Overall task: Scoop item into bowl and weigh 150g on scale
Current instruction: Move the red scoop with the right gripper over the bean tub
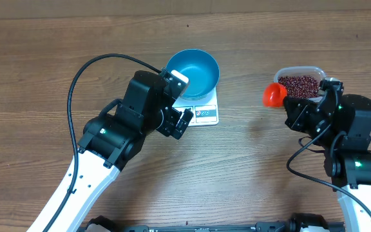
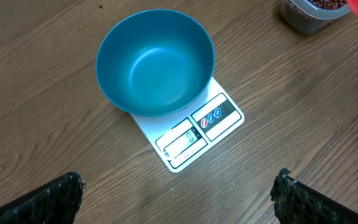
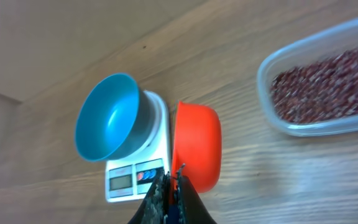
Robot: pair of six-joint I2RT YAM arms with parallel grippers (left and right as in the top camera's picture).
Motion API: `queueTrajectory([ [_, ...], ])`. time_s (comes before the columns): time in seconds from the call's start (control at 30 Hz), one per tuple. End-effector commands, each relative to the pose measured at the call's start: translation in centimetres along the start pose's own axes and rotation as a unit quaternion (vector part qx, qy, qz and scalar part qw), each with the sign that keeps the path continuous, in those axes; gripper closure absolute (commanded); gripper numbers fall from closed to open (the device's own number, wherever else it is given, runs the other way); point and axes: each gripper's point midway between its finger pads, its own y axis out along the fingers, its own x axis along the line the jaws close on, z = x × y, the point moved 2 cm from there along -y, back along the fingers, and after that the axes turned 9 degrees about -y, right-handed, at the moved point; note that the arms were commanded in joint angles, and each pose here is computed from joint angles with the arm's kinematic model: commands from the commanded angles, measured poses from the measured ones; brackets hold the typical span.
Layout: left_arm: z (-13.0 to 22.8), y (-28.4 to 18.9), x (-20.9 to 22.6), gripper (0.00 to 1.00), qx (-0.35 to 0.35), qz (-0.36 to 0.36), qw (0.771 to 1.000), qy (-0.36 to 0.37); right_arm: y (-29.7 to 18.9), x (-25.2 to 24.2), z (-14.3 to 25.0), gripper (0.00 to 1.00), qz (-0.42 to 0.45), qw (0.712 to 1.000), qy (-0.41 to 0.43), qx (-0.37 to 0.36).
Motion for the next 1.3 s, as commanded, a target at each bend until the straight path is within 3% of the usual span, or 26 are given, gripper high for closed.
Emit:
queueTrajectory([
  [0.0,0.2,0.1,-0.1,0.00,0.003,0.006,1.000,-0.010,-1.0,-0.7,-2.5,0.96,0.042,0.997,-0.052,-0.050],
  [0.23,0.2,0.1,-0.1,0.00,0.003,0.006,1.000,-0.010,-1.9,-1.5,-6.3,0.96,0.091,0.982,-0.097,-0.133],
  [0.33,0.2,0.1,-0.1,0.00,0.003,0.006,1.000,-0.010,-2.3,-3.3,-7.1,0.96,0.152,0.972,-0.095,-0.150],
  [0.67,0.2,0.1,-0.1,0.00,0.002,0.006,1.000,-0.010,1.7,-8.2,-4.4,0.96,0.247,0.960,-0.126,-0.048],
  [0.83,0.2,0.1,-0.1,0.00,0.003,0.006,1.000,-0.010,2.7,-8.8,-3.8,0.96,0.254,0.957,-0.136,-0.025],
  [1.27,0.2,0.1,-0.1,0.00,0.002,0.006,1.000,-0.010,-1.3,-5.8,-10.5,0.96,0.261,0.956,-0.120,0.052],
])
